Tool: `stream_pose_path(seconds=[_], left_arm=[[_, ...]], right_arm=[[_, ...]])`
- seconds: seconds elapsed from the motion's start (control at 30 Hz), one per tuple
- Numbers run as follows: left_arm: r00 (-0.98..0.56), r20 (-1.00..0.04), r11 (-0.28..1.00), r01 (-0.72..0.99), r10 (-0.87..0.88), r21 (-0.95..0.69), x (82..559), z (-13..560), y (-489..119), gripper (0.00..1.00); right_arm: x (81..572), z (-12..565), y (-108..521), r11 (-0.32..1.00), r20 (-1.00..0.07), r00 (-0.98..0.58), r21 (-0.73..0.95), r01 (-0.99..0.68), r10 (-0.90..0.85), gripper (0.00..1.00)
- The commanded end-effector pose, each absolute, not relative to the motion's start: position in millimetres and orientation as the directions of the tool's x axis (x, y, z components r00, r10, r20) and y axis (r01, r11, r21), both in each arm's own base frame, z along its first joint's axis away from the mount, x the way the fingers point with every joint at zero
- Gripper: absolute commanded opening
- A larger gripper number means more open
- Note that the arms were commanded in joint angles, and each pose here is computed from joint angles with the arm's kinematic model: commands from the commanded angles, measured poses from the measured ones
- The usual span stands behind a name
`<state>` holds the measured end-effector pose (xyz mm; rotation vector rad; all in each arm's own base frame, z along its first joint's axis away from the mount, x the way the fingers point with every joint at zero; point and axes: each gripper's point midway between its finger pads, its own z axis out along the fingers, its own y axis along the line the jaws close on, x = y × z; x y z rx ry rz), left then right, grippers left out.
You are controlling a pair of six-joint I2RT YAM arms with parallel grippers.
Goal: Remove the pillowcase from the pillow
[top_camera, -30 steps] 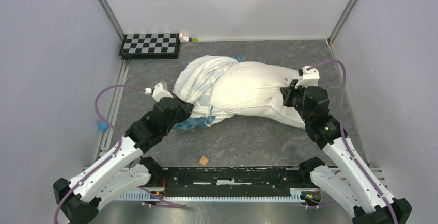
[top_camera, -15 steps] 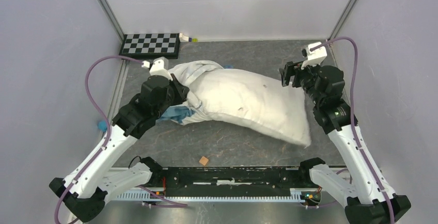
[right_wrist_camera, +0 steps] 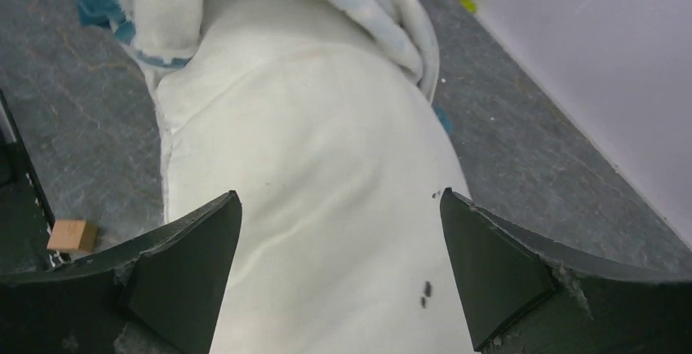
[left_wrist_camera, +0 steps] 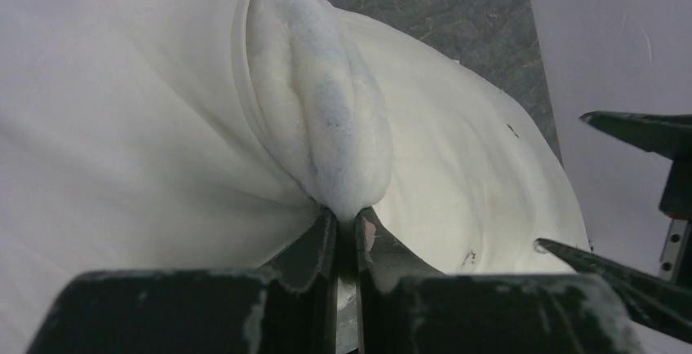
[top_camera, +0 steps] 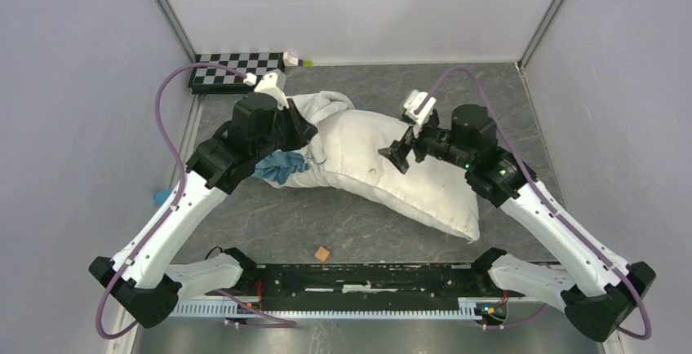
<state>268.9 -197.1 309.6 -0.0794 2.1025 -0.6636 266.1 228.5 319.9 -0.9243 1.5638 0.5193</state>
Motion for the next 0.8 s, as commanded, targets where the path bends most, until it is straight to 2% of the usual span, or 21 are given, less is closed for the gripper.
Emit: stream_pose_path(seconds=[0.0,0.13,0.3,0.47,0.5,0.53,0.6,0.63,0.77], left_arm=[[-0.490,-0.808,0.806,0.302,-0.327,-0.509,274.0,368.9,-206.9,0.02],[-0.480,-0.816,0.807,0.310,-0.323,-0.502,275.0,375.2,-206.8,0.02],[-0.468,-0.827,0.820,0.308,-0.312,-0.483,275.8,378.6,-203.3,0.02],[-0.434,-0.854,0.859,0.277,-0.288,-0.430,278.9,380.1,-189.8,0.03],[-0.426,-0.860,0.873,0.260,-0.280,-0.412,279.9,379.7,-184.7,0.03],[-0.419,-0.868,0.890,0.237,-0.267,-0.389,281.7,377.9,-178.6,0.03],[-0.406,-0.885,0.928,0.185,-0.229,-0.325,285.5,372.9,-164.1,0.02],[-0.403,-0.891,0.944,0.154,-0.208,-0.290,287.1,368.9,-156.1,0.03],[-0.415,-0.905,0.993,0.024,-0.096,-0.117,291.5,343.6,-121.8,0.02]], right_arm=[[252.7,314.3,253.8,0.501,-0.931,0.081,-0.263,-0.824,-0.355,0.98],[235.9,293.6,285.2,0.413,-0.886,0.133,-0.334,-0.847,-0.443,0.98],[247.9,255.9,292.9,0.429,-0.811,0.095,-0.400,-0.810,-0.577,0.98],[254.4,222.2,286.5,0.437,-0.772,0.062,-0.422,-0.794,-0.633,0.98],[259.1,219.7,281.8,0.464,-0.768,0.046,-0.433,-0.773,-0.639,0.94],[263.5,219.4,277.8,0.495,-0.768,0.028,-0.439,-0.750,-0.639,0.80],[274.1,228.2,267.2,0.588,-0.789,-0.018,-0.443,-0.677,-0.615,0.16],[280.0,238.0,260.3,0.645,-0.810,-0.034,-0.439,-0.625,-0.585,0.00],[288.5,283.5,237.8,0.783,-0.894,-0.032,-0.373,-0.497,-0.446,0.00]])
